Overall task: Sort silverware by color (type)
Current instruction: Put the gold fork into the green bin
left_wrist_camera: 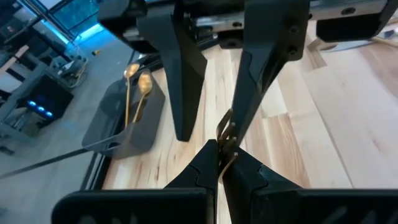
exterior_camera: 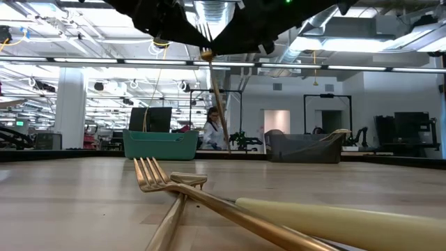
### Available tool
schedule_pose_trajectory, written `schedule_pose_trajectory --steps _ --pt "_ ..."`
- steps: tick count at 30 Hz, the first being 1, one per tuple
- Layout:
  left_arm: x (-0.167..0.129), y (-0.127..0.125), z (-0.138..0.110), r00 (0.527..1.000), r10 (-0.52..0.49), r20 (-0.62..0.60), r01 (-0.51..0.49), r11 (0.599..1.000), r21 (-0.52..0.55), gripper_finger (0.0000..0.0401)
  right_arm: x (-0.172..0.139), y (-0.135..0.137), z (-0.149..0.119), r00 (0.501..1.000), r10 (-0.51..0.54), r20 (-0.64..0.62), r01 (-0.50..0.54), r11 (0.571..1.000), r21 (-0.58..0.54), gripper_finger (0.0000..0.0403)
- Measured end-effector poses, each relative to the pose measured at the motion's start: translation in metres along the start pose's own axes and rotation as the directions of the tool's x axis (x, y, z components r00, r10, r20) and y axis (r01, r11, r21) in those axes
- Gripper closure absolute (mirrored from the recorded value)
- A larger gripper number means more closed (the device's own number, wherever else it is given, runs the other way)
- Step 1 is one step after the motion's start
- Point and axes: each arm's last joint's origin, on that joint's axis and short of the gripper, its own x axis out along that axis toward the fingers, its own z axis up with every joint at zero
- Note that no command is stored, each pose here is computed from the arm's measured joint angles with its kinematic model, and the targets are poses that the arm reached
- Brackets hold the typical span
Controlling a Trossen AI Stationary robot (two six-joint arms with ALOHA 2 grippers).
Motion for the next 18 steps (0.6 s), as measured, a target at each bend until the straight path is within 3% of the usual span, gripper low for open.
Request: schedule_pose_trajectory --steps 10,13,18 --pt "0.0 0.0003 0.0023 1.0 -0.006 0.025 0.005 1.0 0.003 0.0401 0.0014 -0.001 -0.0018 0.997 0.072 -0.02 -0.072 0.997 0.009 0.0237" --pt "-0.0001 -0.0004 0.004 0.998 -0.043 0.053 0.044 0.999 -0.001 0.0401 0.0021 -0.0024 -0.0012 0.997 0.074 -0.015 -0.074 0.997 0.013 0.027" --pt "-0.0003 0.0002 0.0071 0.995 -0.047 0.088 0.05 0.998 -0.03 0.0401 0.0015 -0.0018 0.0001 0.996 0.087 -0.005 -0.087 0.996 0.032 0.0367"
